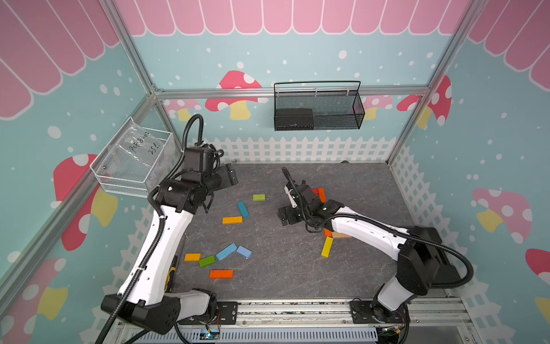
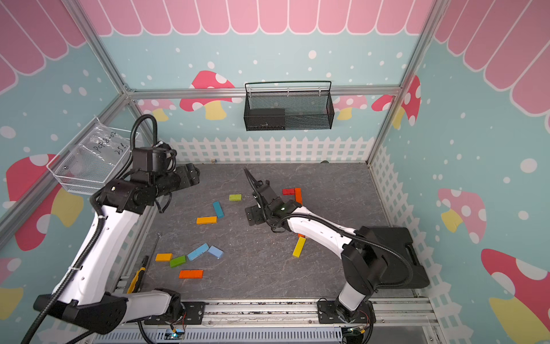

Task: Assemble a giraffe with building blocks
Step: Pick up the building block from the center of the board.

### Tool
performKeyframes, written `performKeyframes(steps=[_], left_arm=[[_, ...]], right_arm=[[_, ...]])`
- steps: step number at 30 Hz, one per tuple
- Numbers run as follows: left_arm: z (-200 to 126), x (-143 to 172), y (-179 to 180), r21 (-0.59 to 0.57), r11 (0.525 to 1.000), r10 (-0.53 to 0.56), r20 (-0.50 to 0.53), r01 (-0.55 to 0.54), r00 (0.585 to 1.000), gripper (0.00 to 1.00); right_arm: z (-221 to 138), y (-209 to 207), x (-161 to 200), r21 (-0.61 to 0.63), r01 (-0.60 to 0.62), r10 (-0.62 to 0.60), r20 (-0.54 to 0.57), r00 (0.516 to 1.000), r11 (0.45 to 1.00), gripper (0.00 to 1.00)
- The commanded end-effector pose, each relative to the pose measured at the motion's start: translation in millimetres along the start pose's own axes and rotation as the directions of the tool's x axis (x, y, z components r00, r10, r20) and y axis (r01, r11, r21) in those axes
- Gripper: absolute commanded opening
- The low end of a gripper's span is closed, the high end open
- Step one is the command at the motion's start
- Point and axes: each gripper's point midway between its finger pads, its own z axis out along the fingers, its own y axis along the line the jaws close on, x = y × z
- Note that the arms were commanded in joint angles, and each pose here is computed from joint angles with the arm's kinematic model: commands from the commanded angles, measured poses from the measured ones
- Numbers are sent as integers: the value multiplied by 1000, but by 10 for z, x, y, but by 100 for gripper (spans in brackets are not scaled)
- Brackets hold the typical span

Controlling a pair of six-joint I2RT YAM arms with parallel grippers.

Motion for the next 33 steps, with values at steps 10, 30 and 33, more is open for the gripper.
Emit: performKeyframes(steps=[10,30,33], left_arm=[[-572,437,507,32,985,-170,106,168,980,88],[-668,689,387,162,957,-254,65,241,965,87],[-657,695,386,163,956,-256,63,243,965,87]], right_arm=[[1025,725,-212,-12,195,-195,-78,978,981,77],[1956,1028,-329,-55,204,-206,-29,978,977,60],[2051,1027,-326,-48,195,-196,-18,980,980,60]])
